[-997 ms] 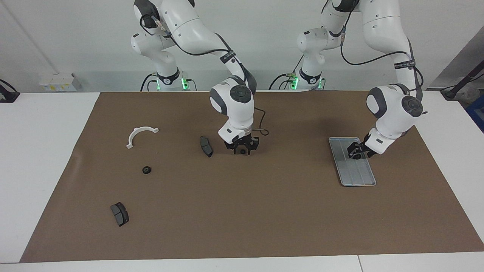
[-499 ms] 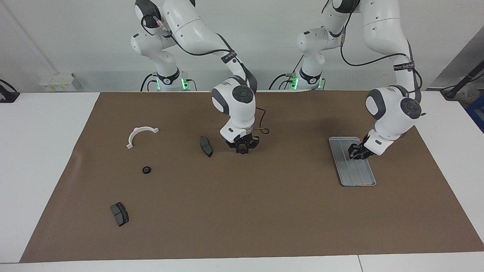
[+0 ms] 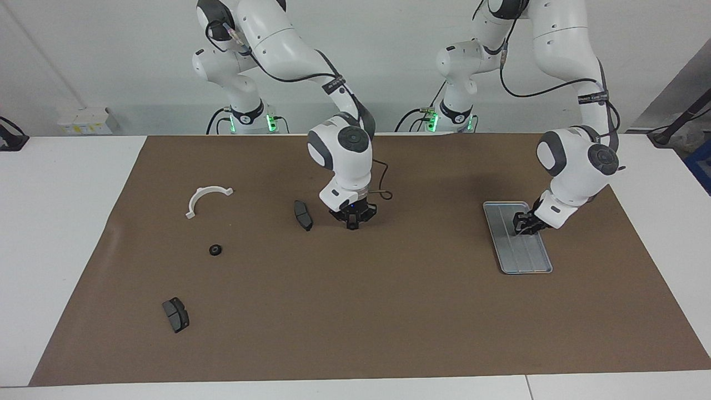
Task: Place bearing gear from tray to pile
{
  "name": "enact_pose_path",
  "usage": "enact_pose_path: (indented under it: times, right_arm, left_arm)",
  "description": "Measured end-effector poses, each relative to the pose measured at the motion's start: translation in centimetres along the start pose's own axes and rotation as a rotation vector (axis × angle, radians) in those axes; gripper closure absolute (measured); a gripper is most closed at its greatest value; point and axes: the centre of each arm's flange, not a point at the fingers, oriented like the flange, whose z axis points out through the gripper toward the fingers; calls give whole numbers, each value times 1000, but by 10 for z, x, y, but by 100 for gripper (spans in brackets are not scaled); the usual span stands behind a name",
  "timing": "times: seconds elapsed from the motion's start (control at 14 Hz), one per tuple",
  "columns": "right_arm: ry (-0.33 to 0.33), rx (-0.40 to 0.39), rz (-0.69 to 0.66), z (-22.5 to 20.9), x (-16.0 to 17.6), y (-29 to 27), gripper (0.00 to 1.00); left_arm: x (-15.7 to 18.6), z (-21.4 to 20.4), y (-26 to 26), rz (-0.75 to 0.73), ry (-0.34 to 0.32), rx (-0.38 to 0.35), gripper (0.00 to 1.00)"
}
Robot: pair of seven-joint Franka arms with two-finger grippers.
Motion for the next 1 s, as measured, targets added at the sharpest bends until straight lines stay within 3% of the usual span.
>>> enact_pose_path:
  times: [0.21,0.43,1.0]
  right_arm:
    - [29,6,12,-17,51,65,76]
    - [69,15,15,-23,96,139,76]
    - [114,11,33,0,148,251,76]
  left_arm:
    - [0,0,2,3,0,0,63]
    - [0,0,2,4,1,-1,65]
    - [6,-7,13,-13,12,-1,65]
